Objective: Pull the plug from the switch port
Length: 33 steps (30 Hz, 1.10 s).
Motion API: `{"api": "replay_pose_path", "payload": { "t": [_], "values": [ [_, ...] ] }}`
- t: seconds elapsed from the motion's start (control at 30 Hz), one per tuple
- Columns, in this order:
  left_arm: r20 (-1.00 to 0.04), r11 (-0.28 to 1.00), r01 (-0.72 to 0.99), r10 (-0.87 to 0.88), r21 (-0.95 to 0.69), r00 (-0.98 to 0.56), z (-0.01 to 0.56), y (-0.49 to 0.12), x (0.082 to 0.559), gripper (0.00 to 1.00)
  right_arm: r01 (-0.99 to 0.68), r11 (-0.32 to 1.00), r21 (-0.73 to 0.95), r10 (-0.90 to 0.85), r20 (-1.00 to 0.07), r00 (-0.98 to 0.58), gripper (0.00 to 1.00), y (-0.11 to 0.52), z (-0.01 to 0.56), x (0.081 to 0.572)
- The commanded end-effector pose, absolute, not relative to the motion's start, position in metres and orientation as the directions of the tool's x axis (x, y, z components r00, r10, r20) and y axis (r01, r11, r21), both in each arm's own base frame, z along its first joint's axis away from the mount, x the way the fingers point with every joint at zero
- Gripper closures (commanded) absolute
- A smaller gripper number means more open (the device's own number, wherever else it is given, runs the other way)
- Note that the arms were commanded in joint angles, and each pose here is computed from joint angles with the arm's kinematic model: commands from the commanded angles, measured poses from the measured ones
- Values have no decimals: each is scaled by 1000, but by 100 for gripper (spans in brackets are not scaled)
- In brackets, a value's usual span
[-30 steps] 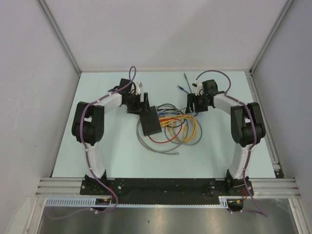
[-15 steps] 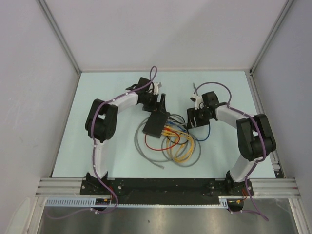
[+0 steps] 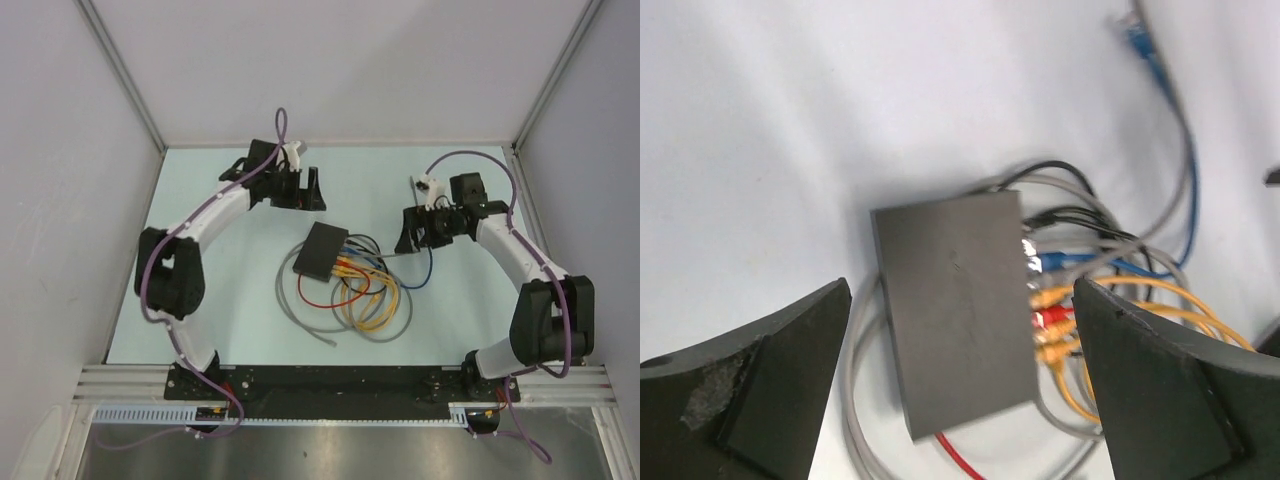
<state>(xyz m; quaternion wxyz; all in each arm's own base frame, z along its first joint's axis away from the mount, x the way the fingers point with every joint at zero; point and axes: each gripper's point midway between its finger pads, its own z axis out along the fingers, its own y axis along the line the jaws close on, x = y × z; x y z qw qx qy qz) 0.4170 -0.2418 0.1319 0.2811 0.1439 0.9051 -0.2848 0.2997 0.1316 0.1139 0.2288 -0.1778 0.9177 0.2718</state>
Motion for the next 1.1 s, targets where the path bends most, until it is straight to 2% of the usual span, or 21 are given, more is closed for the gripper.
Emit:
{"api": "replay_pose_path", "payload": {
  "t": [0.0, 0.07, 0.17, 0.2, 0.23, 0.27, 0.47, 0.57, 0.7, 0.83, 1.07],
  "values": [
    [-643, 767, 473, 105, -434, -759, 158, -237, 389, 7, -544, 697, 467, -112, -679, -725, 8, 165, 181, 339],
    [-631, 758, 480, 118, -442, -767, 153, -235, 379, 13, -561, 684, 466, -93, -707, -701, 12, 179, 188, 357],
    [-601, 743, 484, 138, -462, -787, 138, -235, 366, 44, -591, 711, 380, -152, -738, -657, 16, 194, 180, 381],
    [-592, 737, 484, 142, -472, -794, 133, -236, 363, 79, -621, 689, 374, -194, -730, -655, 17, 208, 170, 380],
    [-579, 740, 475, 143, -476, -803, 129, -236, 362, 96, -646, 671, 364, -212, -741, -638, 19, 216, 174, 383],
    [-568, 741, 469, 144, -480, -810, 124, -236, 361, 100, -662, 636, 396, -218, -731, -647, 21, 224, 171, 381],
    [-563, 732, 504, 200, -458, -802, 98, -240, 353, 100, -554, 555, 621, -73, -626, -776, 30, 229, 146, 402],
    [-554, 765, 515, 253, -387, -793, 85, -236, 355, 100, -536, 534, 654, -66, -600, -797, 31, 227, 136, 406],
    [-523, 775, 512, 281, -370, -804, 70, -235, 355, 100, -515, 485, 707, -88, -546, -833, 35, 233, 124, 396],
    [-494, 796, 495, 294, -347, -818, 56, -231, 356, 100, -540, 438, 719, -145, -536, -832, 38, 241, 115, 387],
    [-436, 813, 467, 301, -348, -848, 37, -230, 353, 100, -515, 432, 741, -157, -500, -852, 40, 248, 91, 390]
  ]
}}
